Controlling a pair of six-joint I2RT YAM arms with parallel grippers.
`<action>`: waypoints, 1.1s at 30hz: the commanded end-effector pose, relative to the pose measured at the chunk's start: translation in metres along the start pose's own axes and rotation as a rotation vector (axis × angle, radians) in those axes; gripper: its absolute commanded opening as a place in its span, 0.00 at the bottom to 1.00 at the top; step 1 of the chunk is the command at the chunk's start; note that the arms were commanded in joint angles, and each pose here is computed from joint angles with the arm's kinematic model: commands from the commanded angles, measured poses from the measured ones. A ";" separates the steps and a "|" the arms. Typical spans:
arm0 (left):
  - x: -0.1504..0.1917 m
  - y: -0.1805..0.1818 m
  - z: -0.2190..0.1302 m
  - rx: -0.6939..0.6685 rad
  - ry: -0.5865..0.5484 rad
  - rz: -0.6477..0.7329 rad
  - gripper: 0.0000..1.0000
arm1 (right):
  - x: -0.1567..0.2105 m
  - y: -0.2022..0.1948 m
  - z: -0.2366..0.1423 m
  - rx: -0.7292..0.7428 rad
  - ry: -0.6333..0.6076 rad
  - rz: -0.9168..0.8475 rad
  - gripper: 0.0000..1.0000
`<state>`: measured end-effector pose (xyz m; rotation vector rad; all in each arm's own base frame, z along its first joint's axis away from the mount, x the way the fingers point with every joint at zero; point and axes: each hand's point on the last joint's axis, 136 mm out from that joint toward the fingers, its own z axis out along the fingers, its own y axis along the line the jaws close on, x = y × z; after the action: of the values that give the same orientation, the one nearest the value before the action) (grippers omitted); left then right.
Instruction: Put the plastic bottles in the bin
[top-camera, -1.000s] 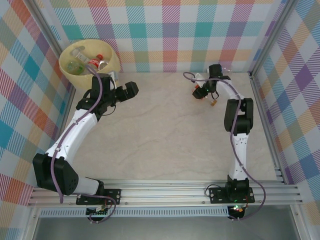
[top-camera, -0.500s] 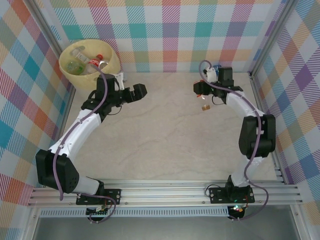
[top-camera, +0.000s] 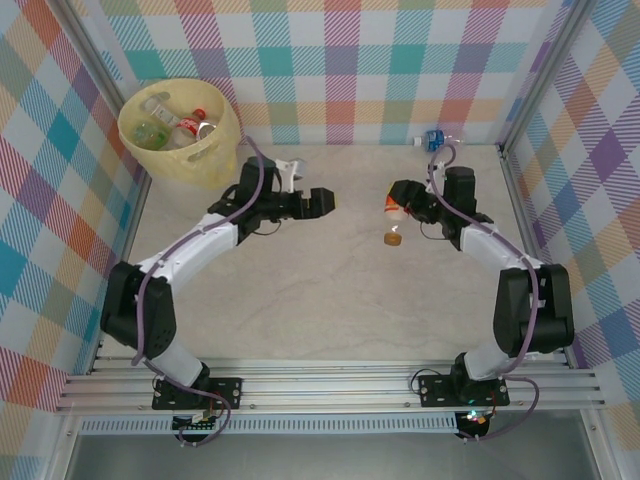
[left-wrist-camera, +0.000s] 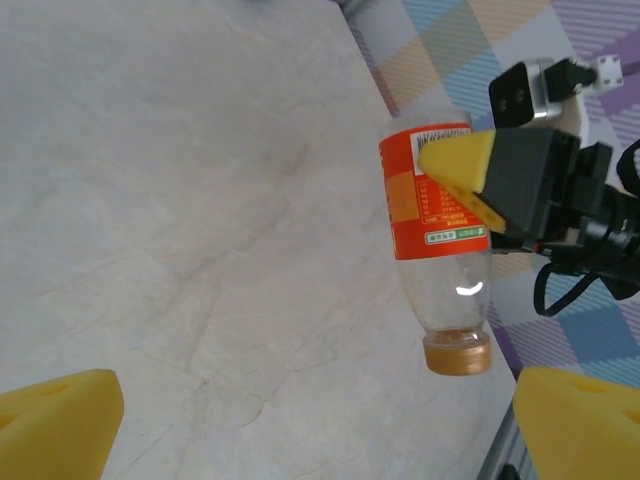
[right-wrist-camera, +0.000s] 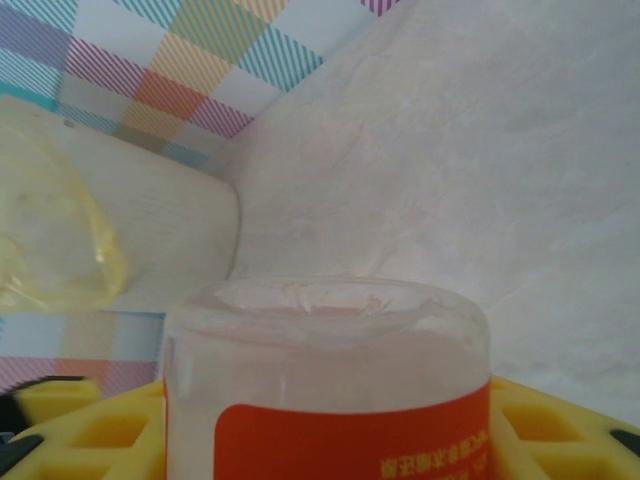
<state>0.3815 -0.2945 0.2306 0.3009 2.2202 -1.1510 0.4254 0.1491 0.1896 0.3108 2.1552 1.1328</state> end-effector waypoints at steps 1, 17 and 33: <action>0.007 -0.023 0.024 0.114 0.031 0.062 1.00 | 0.007 0.025 -0.003 -0.106 -0.011 0.150 0.39; 0.045 -0.079 0.081 0.266 0.162 0.175 1.00 | 0.018 0.060 0.012 -0.189 -0.038 0.253 0.41; 0.049 -0.061 0.102 0.194 0.189 0.129 0.53 | 0.020 0.097 0.010 -0.301 -0.013 0.233 0.49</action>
<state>0.3542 -0.4095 0.2061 0.6136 2.2215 -1.3464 0.4137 0.2071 0.2163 0.5245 2.0062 1.4316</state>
